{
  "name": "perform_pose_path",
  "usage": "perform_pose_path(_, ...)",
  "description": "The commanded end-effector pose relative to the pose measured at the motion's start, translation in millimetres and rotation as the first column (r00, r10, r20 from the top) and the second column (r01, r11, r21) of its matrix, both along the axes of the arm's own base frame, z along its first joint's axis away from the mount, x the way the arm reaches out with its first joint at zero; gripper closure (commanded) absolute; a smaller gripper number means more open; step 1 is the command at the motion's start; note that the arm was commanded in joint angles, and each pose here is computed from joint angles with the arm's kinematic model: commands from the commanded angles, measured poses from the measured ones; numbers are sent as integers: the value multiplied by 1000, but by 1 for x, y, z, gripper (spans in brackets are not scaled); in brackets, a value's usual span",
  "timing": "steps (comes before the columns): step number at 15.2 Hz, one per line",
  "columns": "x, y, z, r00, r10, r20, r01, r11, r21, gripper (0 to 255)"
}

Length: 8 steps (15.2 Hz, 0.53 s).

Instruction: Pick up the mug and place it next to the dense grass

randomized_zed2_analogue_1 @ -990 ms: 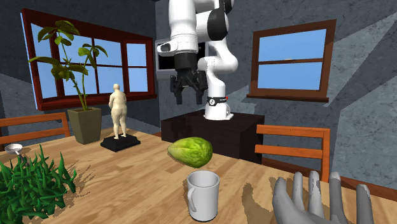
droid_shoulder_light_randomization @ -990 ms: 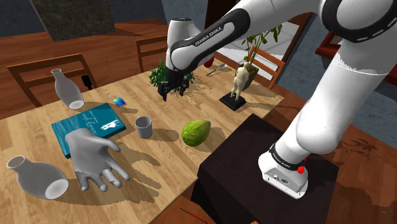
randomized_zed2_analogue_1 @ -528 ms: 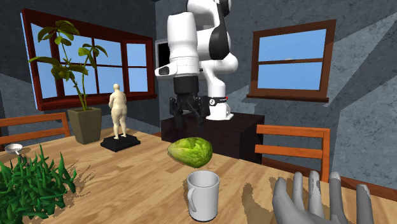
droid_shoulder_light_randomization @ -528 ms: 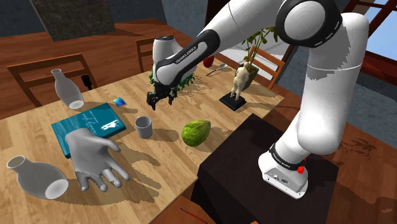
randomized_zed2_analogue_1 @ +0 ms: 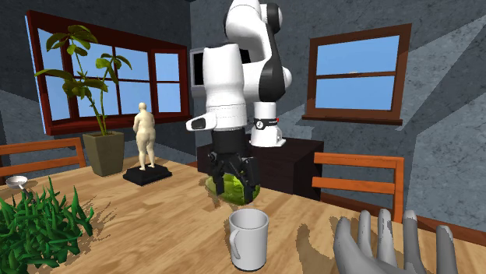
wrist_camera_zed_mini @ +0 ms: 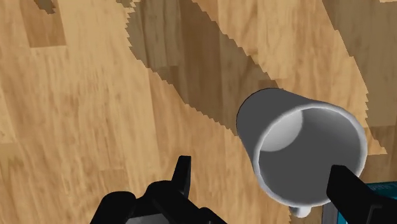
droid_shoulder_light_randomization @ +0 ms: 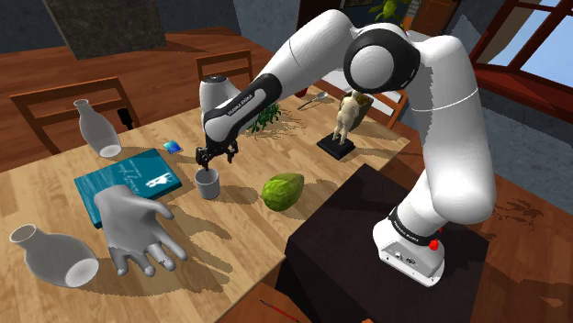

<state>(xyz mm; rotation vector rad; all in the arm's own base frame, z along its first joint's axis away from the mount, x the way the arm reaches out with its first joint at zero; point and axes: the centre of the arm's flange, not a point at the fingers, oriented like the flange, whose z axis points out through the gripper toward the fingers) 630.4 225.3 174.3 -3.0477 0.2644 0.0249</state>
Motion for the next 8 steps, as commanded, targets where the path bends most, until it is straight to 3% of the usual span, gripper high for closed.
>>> perform_pose_path(1,3,6,-12,1000,-1,-1,1,1000,-1,0)
perform_pose_path(8,3,9,-47,1000,-1,-1,1,1000,-1,0)
